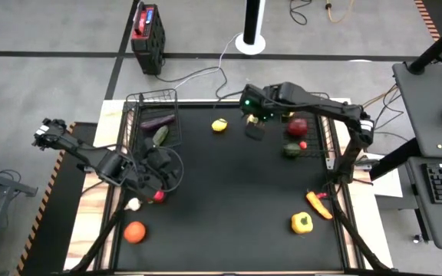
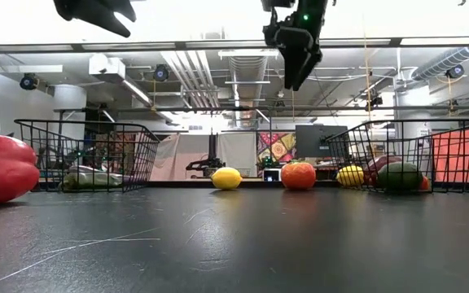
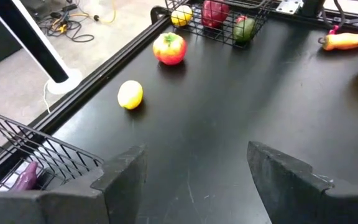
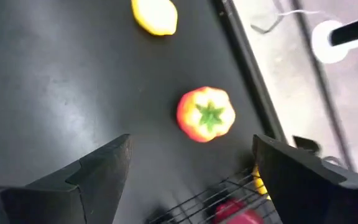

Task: Sort produce into baskets
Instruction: Put the red tomato into the right wire basket

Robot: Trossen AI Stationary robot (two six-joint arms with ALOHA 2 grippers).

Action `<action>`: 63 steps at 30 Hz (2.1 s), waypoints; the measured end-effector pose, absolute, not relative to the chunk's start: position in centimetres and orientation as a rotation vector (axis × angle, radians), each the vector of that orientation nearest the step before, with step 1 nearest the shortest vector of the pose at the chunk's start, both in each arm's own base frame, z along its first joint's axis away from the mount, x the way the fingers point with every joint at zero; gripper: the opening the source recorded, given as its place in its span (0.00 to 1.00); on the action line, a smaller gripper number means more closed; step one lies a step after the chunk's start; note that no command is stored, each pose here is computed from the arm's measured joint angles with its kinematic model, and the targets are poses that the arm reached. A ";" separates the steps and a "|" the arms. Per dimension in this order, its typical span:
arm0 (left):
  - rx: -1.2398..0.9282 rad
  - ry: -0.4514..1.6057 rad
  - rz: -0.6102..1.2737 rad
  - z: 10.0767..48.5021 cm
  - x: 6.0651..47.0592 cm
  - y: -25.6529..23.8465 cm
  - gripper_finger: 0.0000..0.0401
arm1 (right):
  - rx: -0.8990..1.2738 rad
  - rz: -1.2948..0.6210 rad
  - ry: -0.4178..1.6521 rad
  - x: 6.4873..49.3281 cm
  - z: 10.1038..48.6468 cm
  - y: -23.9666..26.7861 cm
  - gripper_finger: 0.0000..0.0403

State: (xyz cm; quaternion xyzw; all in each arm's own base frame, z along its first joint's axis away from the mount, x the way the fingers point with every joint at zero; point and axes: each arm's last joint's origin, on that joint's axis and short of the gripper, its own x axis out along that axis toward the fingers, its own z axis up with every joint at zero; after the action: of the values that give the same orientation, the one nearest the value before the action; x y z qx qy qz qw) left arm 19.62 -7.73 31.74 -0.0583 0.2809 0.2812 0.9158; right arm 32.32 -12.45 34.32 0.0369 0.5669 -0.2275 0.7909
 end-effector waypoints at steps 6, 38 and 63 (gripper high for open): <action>-0.094 0.598 0.580 31.5 19.6 -7.8 0.64 | -0.068 -0.366 1.279 31.5 34.0 -13.6 0.81; 0.013 0.650 0.629 31.1 19.0 -7.3 0.64 | -0.144 -0.221 1.412 31.7 26.7 -18.0 0.81; 0.028 0.637 0.648 31.1 19.1 -7.3 0.64 | -0.004 -0.269 1.416 32.5 20.8 -20.8 0.81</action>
State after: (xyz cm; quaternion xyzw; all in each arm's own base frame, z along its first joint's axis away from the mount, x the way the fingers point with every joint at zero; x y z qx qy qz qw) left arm 19.09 -7.32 31.08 0.0134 0.3075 0.3131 0.8985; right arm 32.47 -20.84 20.79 -0.0020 0.6482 -0.1233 0.7514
